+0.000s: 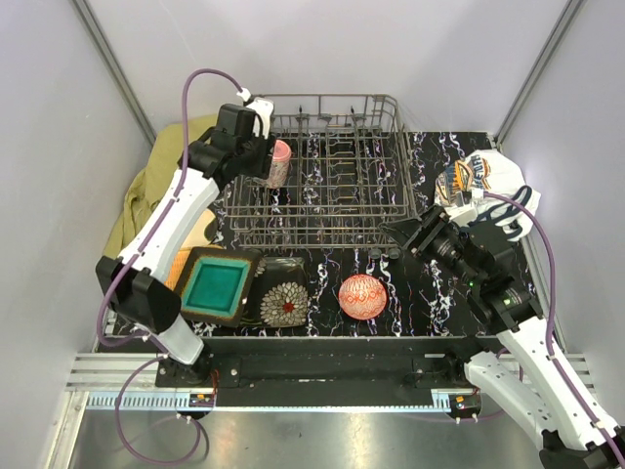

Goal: Load the mixed dishes into the dish rack
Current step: Place the cup upside down on the dish rack

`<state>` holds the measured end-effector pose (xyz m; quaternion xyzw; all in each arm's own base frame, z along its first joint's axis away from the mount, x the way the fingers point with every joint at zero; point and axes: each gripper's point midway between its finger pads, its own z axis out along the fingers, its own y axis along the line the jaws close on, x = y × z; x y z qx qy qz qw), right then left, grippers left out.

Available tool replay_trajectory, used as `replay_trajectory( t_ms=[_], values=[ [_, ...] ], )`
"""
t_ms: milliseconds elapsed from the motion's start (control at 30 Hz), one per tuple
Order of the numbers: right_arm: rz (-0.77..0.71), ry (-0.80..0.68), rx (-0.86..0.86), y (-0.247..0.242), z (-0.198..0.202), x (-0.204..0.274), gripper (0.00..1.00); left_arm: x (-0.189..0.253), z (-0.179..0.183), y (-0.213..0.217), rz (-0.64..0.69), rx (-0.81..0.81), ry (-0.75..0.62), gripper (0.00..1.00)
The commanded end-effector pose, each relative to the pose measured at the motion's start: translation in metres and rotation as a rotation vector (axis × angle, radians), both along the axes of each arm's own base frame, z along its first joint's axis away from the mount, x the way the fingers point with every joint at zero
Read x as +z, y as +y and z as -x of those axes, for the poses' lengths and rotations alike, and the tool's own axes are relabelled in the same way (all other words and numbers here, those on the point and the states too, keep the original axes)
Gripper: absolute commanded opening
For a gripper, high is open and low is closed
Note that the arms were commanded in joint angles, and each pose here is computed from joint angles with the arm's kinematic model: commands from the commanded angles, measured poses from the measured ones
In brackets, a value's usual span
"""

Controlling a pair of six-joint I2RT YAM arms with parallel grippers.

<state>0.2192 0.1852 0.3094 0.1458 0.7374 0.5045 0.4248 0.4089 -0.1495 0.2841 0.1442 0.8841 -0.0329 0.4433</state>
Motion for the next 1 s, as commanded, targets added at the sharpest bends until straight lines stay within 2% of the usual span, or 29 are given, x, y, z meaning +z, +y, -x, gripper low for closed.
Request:
replay_trajectory(
  t_ms=[0, 500, 967],
  values=[
    [0.027, -0.022, -0.027, -0.005, -0.003, 0.0, 0.67, 0.014, -0.019, 0.003, -0.037, 0.022, -0.054, 0.0],
    [0.111, -0.028, -0.031, -0.007, -0.011, -0.007, 0.67, -0.047, -0.052, 0.003, -0.131, 0.06, 0.06, 0.0],
    [0.131, -0.021, -0.036, -0.008, -0.014, -0.013, 0.67, -0.089, -0.046, 0.011, -0.13, 0.064, 0.162, 0.0]
  ],
)
